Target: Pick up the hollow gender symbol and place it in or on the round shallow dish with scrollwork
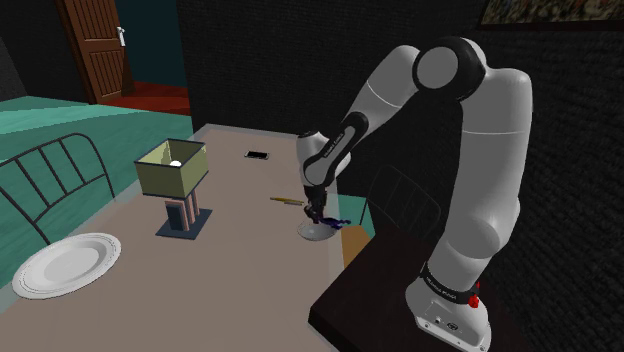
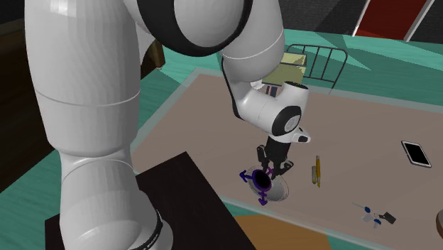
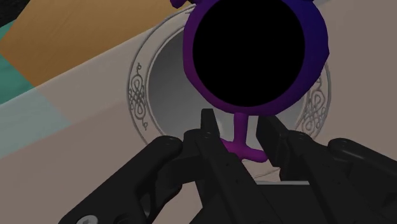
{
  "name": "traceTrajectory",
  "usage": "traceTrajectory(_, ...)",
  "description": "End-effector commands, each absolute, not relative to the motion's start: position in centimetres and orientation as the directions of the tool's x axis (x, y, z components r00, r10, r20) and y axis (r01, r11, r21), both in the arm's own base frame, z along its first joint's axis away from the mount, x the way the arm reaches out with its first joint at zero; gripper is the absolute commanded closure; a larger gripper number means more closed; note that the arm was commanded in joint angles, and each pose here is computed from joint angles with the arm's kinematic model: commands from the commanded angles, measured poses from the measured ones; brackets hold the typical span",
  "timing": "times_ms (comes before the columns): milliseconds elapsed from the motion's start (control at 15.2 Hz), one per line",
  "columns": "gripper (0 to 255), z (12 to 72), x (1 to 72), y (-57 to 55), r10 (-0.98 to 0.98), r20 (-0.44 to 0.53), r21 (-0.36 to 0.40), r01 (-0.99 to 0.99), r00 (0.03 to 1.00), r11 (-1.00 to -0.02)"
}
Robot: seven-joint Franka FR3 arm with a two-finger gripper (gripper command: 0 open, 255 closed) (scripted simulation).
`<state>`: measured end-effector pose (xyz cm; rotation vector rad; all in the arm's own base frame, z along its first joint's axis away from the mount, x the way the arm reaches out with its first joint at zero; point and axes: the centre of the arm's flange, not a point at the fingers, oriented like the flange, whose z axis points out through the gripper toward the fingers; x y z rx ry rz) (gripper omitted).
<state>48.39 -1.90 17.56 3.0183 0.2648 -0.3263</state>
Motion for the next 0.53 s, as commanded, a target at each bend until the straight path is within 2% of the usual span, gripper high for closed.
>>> traceTrajectory(0,255,16.5,48.4,-1.9,0.162,-0.219,0.075,0.182,0.962,-0.98)
traceTrajectory(462,255,14.2,48.4,-1.9,0.162,-0.219,0.075,0.182,0.962,-0.98)
